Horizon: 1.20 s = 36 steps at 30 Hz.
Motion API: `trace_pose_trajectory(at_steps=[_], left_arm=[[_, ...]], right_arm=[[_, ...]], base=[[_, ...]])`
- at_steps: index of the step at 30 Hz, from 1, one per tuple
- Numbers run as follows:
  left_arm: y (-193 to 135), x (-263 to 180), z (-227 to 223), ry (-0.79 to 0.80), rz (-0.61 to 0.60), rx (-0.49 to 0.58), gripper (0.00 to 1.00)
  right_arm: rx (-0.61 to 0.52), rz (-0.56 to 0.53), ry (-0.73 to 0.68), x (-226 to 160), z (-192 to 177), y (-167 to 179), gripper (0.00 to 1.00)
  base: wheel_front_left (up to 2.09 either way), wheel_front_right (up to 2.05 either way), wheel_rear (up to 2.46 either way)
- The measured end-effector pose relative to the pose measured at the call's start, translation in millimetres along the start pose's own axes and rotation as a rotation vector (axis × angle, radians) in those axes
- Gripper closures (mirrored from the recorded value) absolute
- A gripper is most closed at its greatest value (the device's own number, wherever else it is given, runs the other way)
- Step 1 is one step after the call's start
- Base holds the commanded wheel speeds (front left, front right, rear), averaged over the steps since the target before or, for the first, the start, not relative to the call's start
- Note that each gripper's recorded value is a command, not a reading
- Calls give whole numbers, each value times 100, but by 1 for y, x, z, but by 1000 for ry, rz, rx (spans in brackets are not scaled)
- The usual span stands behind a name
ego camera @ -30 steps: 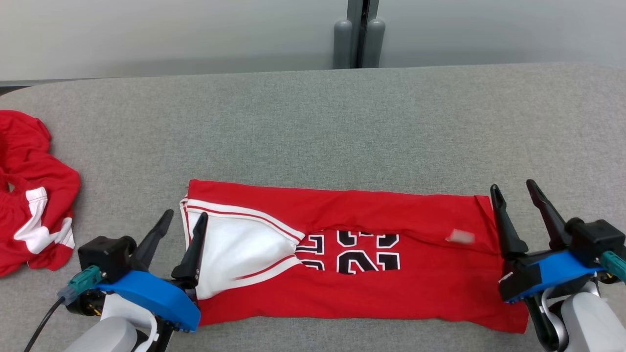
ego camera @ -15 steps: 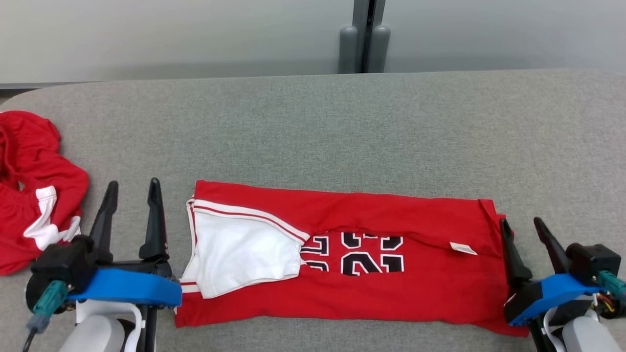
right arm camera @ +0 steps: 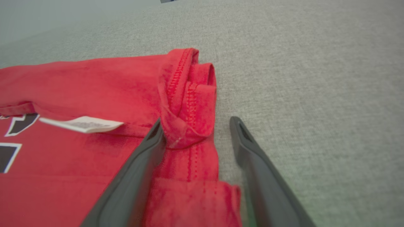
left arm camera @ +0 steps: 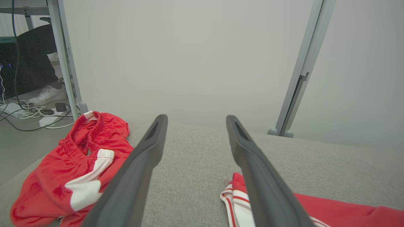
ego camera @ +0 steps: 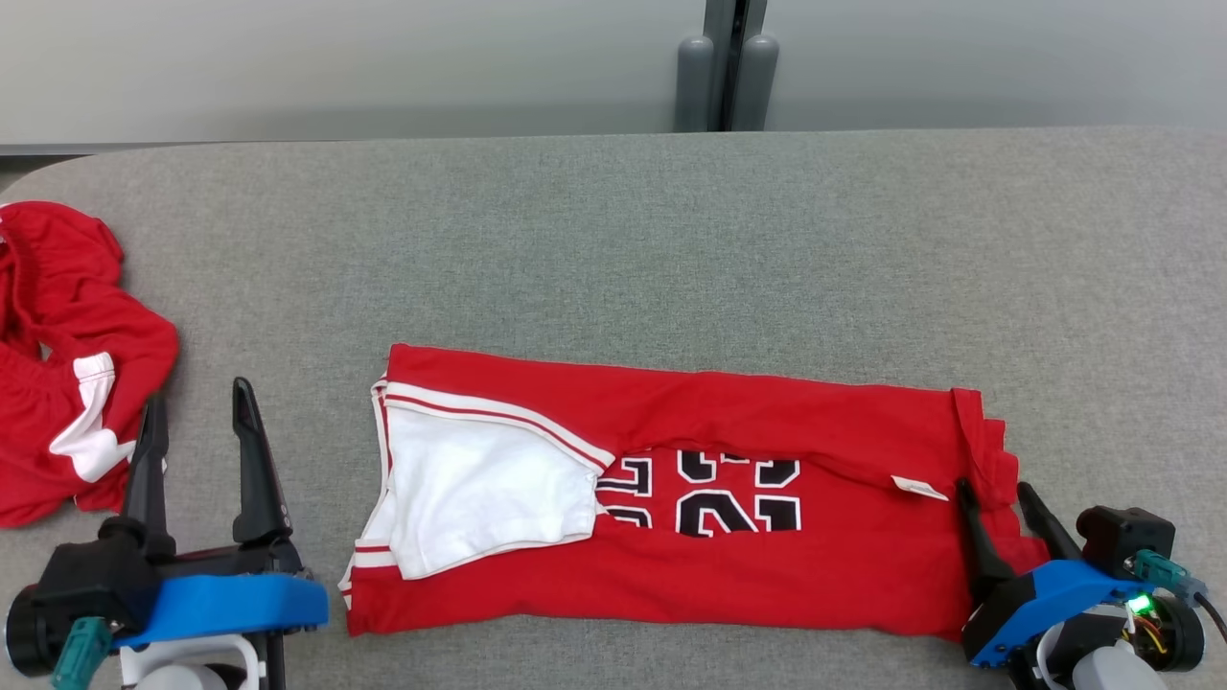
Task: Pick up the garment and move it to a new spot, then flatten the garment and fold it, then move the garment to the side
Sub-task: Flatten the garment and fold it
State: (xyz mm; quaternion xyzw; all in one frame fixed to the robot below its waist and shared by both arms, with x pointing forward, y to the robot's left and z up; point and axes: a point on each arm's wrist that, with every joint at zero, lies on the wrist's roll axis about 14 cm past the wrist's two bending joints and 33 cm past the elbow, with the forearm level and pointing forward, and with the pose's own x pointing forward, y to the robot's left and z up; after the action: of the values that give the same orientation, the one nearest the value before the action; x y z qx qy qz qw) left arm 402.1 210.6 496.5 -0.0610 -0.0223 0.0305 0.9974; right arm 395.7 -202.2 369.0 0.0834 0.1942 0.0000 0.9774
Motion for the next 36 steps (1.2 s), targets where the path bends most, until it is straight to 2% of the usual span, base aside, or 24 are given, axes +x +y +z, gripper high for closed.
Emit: trace_pose_trajectory(at_steps=[4, 5, 6, 7, 8, 12, 16, 20, 29, 32, 36], left_arm=[[5, -4, -7, 13, 17, 21, 0], [5, -4, -8, 14, 17, 26, 0], [5, -5, -8, 14, 17, 28, 0], [7, -5, -9, 15, 22, 26, 0], [7, -6, -10, 17, 24, 28, 0], [9, -7, -13, 22, 28, 40, 0], [9, -10, -14, 25, 27, 48, 0], [9, -12, -14, 24, 24, 52, 0], [6, -15, -12, 19, 13, 55, 0], [4, -16, -12, 19, 7, 57, 0], [1, -17, -13, 23, -4, 58, 0]], right_arm=[[26, 6, 19, 2, -6, 5, 0], [33, 8, 19, 3, -6, 7, 30], [41, 14, 19, 4, -6, 9, 79], [59, 16, 15, 5, -6, 11, 95], [73, 21, 12, 5, -6, 14, 100], [94, 42, 5, 4, -6, 23, 100], [104, 33, -9, 3, -1, 17, 100], [83, -9, -38, 0, 11, -9, 100], [-1, -137, -132, -11, 62, -82, 100], [-10, -148, -136, -14, 71, -89, 100], [-23, -127, -155, -14, 83, -82, 100]], base=[[0, 0, 0], [0, 0, 0], [0, 0, 0], [0, 0, 0], [0, 0, 0], [0, 0, 0], [0, 0, 0], [0, 0, 0], [0, 0, 0], [0, 0, 0], [0, 0, 0]])
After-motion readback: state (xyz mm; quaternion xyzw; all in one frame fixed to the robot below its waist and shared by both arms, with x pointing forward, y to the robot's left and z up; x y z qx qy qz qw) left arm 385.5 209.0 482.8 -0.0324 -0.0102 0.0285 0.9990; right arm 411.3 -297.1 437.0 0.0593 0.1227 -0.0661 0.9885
